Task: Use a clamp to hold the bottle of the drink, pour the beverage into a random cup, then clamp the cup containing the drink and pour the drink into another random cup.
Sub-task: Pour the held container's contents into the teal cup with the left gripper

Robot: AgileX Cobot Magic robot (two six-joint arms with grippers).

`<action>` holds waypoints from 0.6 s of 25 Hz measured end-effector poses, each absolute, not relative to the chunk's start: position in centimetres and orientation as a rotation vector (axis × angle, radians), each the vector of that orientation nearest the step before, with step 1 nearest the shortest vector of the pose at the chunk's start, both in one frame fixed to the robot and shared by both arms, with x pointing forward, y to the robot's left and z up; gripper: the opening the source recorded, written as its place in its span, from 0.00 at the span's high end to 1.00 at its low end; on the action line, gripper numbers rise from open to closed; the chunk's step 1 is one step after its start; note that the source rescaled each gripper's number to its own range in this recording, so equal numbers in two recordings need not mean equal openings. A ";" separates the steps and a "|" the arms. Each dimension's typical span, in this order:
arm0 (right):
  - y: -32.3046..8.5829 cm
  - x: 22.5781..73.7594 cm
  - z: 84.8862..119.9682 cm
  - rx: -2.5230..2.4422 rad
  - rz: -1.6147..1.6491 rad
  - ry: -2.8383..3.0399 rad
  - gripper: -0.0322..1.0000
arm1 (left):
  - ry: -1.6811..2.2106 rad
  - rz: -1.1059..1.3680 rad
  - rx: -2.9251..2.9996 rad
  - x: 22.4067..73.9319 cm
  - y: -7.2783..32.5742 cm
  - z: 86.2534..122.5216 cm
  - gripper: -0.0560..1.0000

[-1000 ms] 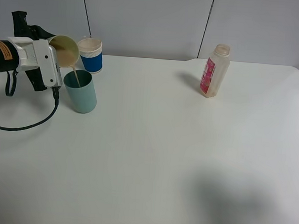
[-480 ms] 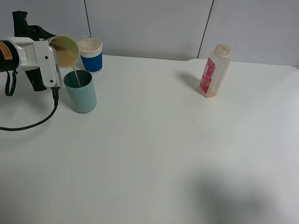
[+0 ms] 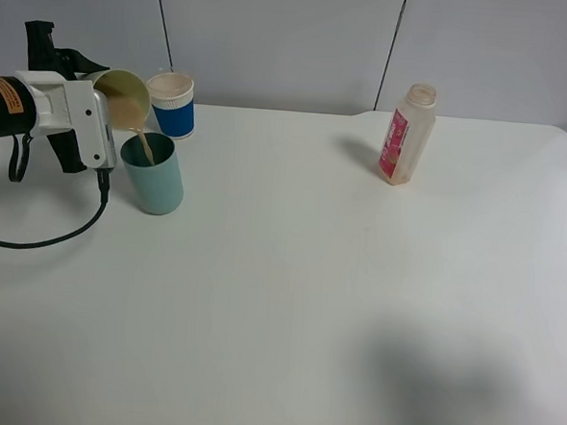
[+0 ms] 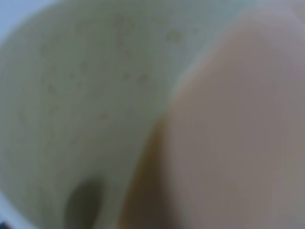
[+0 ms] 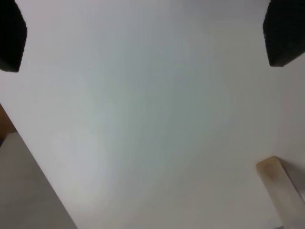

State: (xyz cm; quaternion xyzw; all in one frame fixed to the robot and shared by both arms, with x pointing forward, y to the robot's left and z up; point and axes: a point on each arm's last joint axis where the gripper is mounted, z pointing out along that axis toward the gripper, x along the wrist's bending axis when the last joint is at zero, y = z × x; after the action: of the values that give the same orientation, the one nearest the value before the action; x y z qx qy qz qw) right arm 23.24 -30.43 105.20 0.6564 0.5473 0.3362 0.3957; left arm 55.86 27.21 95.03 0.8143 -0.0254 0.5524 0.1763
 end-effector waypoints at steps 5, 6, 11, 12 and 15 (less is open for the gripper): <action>-30.4 23.2 105.2 1.664 0.852 1.387 0.00 | -0.072 1.564 2.306 55.9 27.2 95.0 0.94; -30.4 23.2 105.2 1.664 0.852 1.387 0.00 | -0.072 1.564 2.306 55.9 27.2 95.0 0.94; -30.4 23.2 105.2 1.664 0.852 1.387 0.00 | -0.076 1.566 2.306 55.9 27.2 95.0 0.94; -30.4 23.2 105.2 1.664 0.852 1.387 0.00 | -0.079 1.567 2.307 55.9 27.2 95.0 0.94; -30.4 23.2 105.2 1.664 0.852 1.387 0.00 | -0.103 1.577 2.313 55.9 27.2 95.0 0.94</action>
State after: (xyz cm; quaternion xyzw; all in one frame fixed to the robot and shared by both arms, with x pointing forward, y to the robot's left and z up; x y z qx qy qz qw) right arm 23.24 -30.43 105.20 0.6564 0.5473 0.3362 0.3957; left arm 55.86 27.21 95.04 0.8138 -0.0361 0.5548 0.1691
